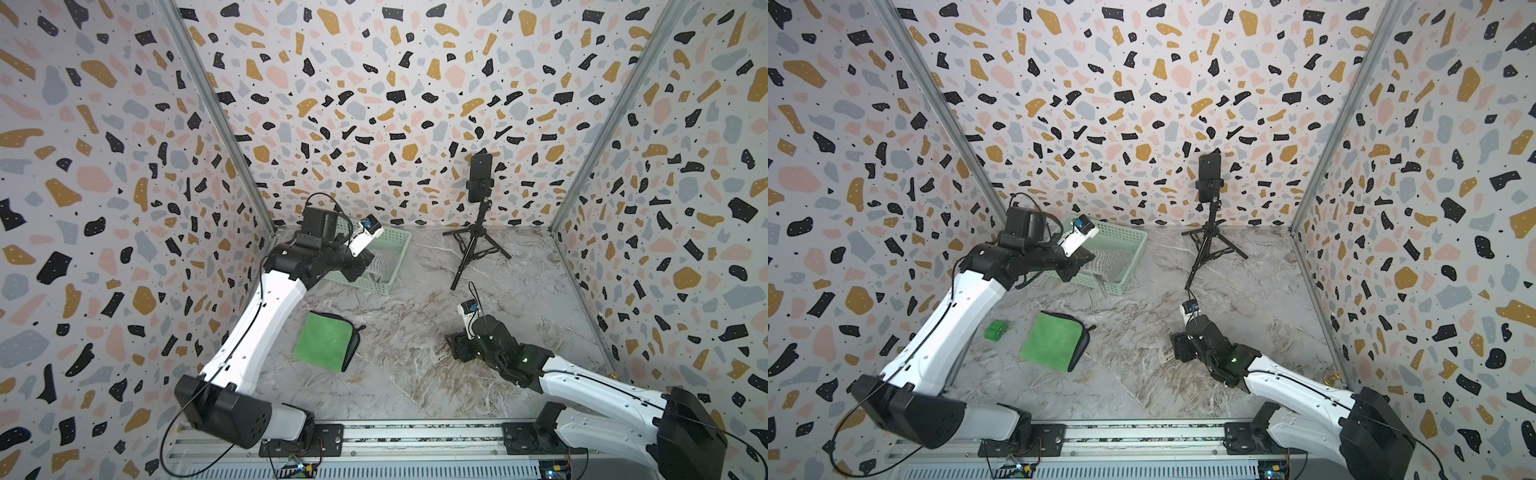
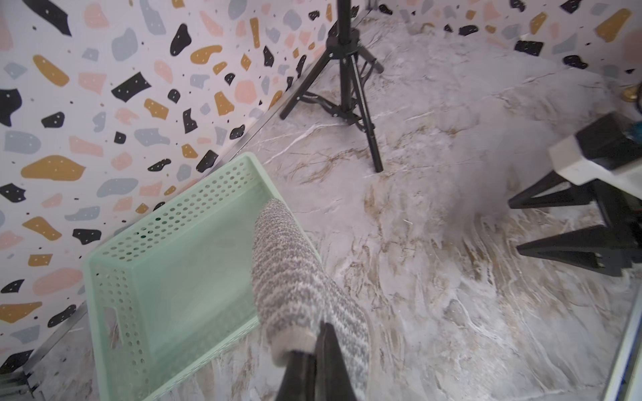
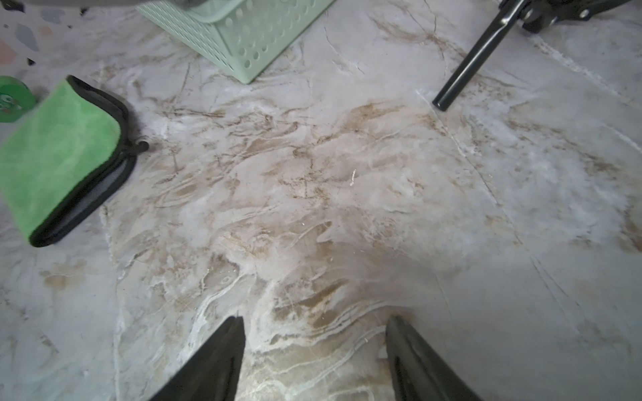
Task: Fold the square dishcloth
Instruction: Pick up the cleaning item from the bin, then flatten out the cleaning item at the center of the board.
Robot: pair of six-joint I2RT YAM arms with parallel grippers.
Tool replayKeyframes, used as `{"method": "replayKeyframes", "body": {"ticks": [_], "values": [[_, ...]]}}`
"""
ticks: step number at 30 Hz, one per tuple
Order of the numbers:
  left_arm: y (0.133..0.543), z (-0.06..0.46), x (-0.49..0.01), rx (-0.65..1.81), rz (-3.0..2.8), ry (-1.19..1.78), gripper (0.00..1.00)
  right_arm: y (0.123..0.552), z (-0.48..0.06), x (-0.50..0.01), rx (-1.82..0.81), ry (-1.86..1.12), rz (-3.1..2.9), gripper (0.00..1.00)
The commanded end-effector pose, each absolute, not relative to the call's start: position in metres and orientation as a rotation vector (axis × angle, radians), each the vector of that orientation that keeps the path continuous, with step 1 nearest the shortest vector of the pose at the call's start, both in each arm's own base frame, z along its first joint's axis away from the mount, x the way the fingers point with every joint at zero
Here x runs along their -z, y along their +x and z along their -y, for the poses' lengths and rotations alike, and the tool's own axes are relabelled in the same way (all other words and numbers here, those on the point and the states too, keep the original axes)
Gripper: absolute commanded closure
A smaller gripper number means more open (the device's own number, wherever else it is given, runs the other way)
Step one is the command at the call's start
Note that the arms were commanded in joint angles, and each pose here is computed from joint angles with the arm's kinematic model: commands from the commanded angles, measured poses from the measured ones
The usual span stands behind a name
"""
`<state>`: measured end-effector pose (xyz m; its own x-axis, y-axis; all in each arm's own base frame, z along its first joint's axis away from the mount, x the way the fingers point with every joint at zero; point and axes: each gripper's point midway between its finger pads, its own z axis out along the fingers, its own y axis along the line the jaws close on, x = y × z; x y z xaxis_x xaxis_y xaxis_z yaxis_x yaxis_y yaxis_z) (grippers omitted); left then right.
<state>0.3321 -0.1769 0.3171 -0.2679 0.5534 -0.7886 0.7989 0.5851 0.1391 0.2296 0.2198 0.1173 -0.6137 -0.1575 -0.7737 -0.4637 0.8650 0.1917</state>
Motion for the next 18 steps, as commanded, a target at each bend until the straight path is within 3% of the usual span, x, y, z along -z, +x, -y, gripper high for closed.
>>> {"method": "replayKeyframes", "body": {"ticks": [1, 7, 13, 18], "values": [[0.291, 0.189, -0.316, 0.484, -1.864, 1.204, 1.00, 0.225, -0.239, -0.150, -0.561, -0.523, -2.021, 0.28], [0.240, 0.191, -0.327, 0.536, -1.780, 1.273, 1.00, 0.199, -0.274, -0.169, -0.636, -0.710, -1.845, 0.20], [0.227, 0.198, -0.314, 0.587, -1.856, 1.247, 1.00, 0.161, -0.320, -0.185, -0.670, -0.886, -1.723, 0.13], [0.227, 0.198, -0.303, 0.567, -1.895, 1.222, 1.00, 0.176, -0.342, -0.187, -0.576, -0.793, -1.751, 0.06]]}}
